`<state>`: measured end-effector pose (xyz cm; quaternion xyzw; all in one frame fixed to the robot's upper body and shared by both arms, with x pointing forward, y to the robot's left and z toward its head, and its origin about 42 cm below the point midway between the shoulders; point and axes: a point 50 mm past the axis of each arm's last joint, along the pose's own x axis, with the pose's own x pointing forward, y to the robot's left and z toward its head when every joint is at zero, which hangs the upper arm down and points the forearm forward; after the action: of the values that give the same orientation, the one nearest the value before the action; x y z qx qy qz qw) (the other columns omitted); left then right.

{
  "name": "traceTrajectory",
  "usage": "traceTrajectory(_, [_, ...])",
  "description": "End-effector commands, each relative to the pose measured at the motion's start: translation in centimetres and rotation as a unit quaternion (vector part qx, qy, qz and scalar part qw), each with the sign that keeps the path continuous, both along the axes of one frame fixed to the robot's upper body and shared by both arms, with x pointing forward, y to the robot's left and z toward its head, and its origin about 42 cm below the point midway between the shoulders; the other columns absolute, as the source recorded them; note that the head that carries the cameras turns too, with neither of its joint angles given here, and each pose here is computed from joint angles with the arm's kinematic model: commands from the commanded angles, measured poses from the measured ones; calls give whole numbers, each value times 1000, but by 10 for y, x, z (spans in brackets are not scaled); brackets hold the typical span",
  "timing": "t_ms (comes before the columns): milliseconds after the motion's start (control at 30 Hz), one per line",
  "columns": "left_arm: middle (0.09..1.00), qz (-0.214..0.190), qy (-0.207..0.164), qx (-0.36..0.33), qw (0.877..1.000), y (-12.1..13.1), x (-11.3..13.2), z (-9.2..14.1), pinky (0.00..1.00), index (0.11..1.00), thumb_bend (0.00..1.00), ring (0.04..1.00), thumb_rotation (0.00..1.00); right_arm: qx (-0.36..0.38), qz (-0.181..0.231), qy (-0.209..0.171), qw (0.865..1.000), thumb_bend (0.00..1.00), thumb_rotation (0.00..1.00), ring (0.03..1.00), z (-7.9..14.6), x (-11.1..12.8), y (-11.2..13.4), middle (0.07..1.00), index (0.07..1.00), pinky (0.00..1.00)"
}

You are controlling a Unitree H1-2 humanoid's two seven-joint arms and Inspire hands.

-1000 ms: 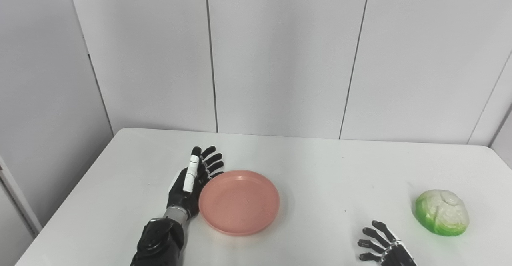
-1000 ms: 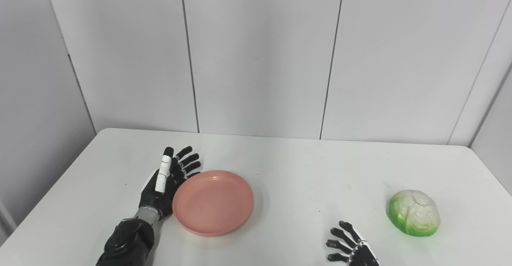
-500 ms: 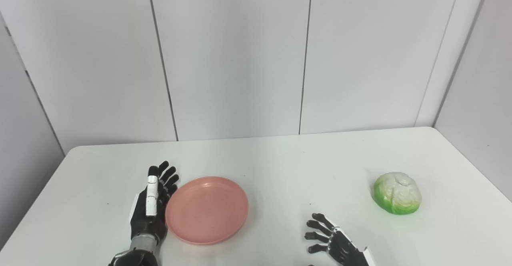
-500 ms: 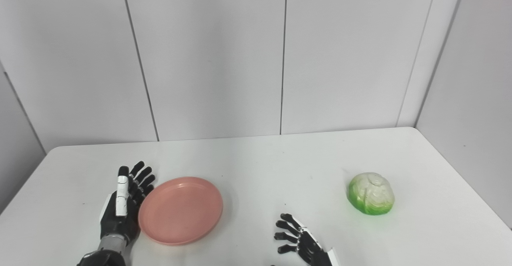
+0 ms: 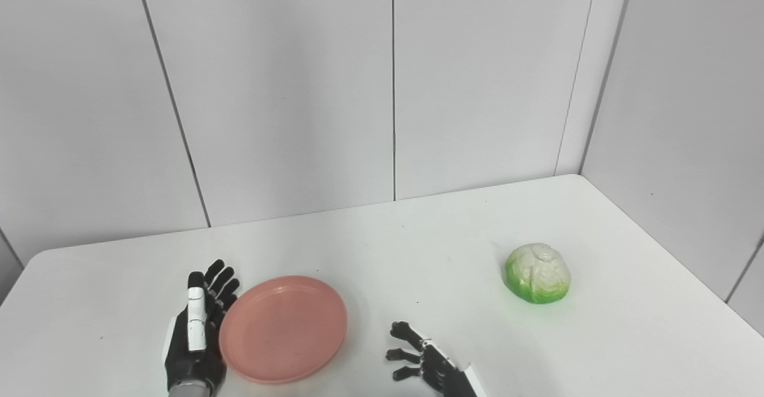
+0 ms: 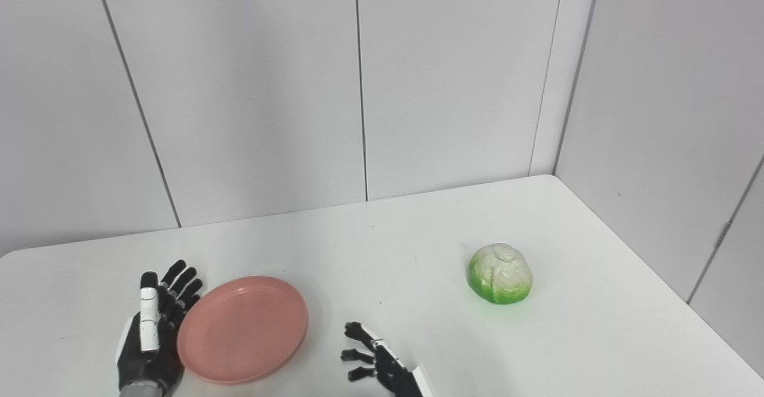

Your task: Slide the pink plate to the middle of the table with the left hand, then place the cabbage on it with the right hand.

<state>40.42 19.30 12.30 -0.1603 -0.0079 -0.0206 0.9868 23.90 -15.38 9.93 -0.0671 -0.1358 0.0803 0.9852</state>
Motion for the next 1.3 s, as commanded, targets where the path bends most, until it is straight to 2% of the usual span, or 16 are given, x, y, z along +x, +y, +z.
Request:
traceTrajectory(0, [896, -10, -10, -7, 1000, -9, 9, 13, 961, 851, 912, 907, 904, 49, -14, 16, 999, 599, 436, 765, 4, -5, 31, 874, 862, 654])
traceTrajectory(333, [910, -12, -1, -24, 1000, -19, 8, 15, 986, 868, 897, 915, 921, 53, -23, 18, 998, 628, 442, 777, 4, -4, 33, 868, 863, 667])
traceTrajectory(400, [912, -14, -1, -28, 1000, -19, 7, 15, 993, 869, 896, 918, 918, 28, -40, 7, 999, 626, 450, 774, 6, -4, 31, 873, 860, 666])
traceTrajectory(567, [923, -15, 6, -35, 999, -16, 7, 15, 1000, 871, 880, 934, 913, -61, -120, -57, 989, 666, 681, 736, 32, -4, 18, 849, 832, 609])
traceTrajectory(733, [915, -13, 14, -29, 999, -12, 7, 11, 1000, 883, 891, 930, 925, -139, -165, -100, 971, 812, 864, 782, 69, 1, 0, 876, 880, 612])
traceTrajectory(767, [915, -12, 15, -27, 999, -12, 7, 10, 1000, 883, 892, 929, 925, -165, -171, -109, 965, 815, 868, 784, 80, 4, -8, 877, 881, 612])
traceTrajectory(800, [905, -12, 15, -27, 999, -12, 7, 9, 1000, 878, 892, 922, 927, -191, -177, -118, 958, 859, 896, 806, 90, 8, -16, 882, 890, 648])
traceTrajectory(900, [904, -13, 15, -28, 999, -12, 8, 8, 1000, 884, 903, 921, 924, -255, -196, -135, 937, 906, 924, 883, 117, 18, -35, 904, 902, 793])
traceTrajectory(967, [902, -11, 16, -29, 999, -11, 8, 6, 1000, 886, 905, 920, 918, -297, -207, -136, 922, 926, 928, 891, 132, 27, -47, 921, 917, 773])
traceTrajectory(1033, [899, -11, 15, -29, 999, -11, 8, 5, 1000, 886, 902, 920, 921, -322, -213, -132, 913, 941, 908, 897, 143, 33, -56, 931, 919, 755])
traceTrajectory(1267, [902, -15, 15, -29, 999, -10, 5, 4, 1000, 893, 920, 915, 921, -436, -225, -132, 861, 997, 834, 921, 187, 64, -99, 952, 910, 730])
